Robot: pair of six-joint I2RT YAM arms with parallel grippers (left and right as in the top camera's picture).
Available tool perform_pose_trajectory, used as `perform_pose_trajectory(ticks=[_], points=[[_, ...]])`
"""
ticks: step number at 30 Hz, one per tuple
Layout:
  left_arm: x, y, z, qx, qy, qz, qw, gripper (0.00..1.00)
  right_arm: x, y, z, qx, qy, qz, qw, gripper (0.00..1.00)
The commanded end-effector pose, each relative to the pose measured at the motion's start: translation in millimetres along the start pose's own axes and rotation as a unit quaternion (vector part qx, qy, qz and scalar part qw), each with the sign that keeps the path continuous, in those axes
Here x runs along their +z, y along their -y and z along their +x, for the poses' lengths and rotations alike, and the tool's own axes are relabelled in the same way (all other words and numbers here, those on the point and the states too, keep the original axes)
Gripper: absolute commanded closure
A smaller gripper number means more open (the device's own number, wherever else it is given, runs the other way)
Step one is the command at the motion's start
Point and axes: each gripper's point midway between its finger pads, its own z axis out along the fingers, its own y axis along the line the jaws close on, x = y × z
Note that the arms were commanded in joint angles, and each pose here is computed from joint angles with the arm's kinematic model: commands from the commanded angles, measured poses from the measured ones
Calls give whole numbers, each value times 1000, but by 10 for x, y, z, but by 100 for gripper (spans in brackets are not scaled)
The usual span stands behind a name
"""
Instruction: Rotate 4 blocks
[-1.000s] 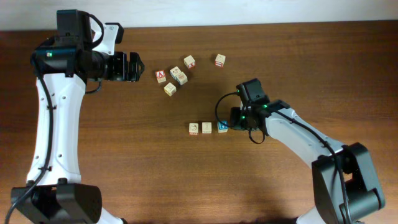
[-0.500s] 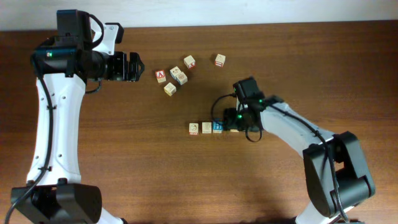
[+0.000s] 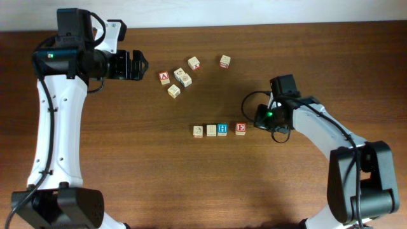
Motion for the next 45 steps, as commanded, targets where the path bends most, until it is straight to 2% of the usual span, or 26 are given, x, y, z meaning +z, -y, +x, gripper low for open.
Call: perform_pose_trajectory(ticks=[1,3,4,6,7,8,10,11,16,22,34,37,39,40,43,44,45], points=[[-8,51,-55,5,9,15,1000,1,220,-120,122,-14,-20,-11,1000,96],[121,37,35,0,-12,19,1000,1,264,-173,153,-21,-24,-16,999,96],[251,22,117,-5,-31,21,999,4,263,-172,159,-20,-26,-16,999,96],[523,48,278,-10,-71,31,997,33,261,-200,182,-20,-31,-24,999,96],[721,106,373,-7,-97,39,995,59,263,-210,189,-22,-32,-24,999,96],[837,150,424,-4,-110,43,993,75,266,-226,192,-27,-31,-26,999,96],[1081,182,519,-22,-135,46,990,91,280,-319,210,-53,-27,-32,998,96],[1125,175,530,-25,-137,43,989,95,284,-341,219,-56,-27,-33,998,96],[1154,201,515,-25,-135,45,990,87,288,-445,269,-54,-34,-49,997,96],[1185,364,536,-9,-140,53,989,85,393,-548,366,7,-38,-46,998,96],[1286,457,690,-11,-160,52,986,85,428,-843,411,-38,-23,-72,996,96],[1291,444,685,-10,-158,48,986,84,374,-730,232,-22,-10,-73,997,91],[1291,445,683,-10,-158,49,986,84,347,-684,190,-20,-10,-71,997,81],[1291,445,684,-10,-158,49,986,81,312,-669,223,-38,-20,-64,997,81],[1291,444,683,-14,-158,48,986,75,220,-644,585,-36,-100,-66,992,89],[1291,445,684,-14,-158,48,986,74,225,-638,715,-42,-119,-58,990,96],[1291,445,684,-14,-158,48,986,74,233,-695,752,-59,-119,-61,989,96]])
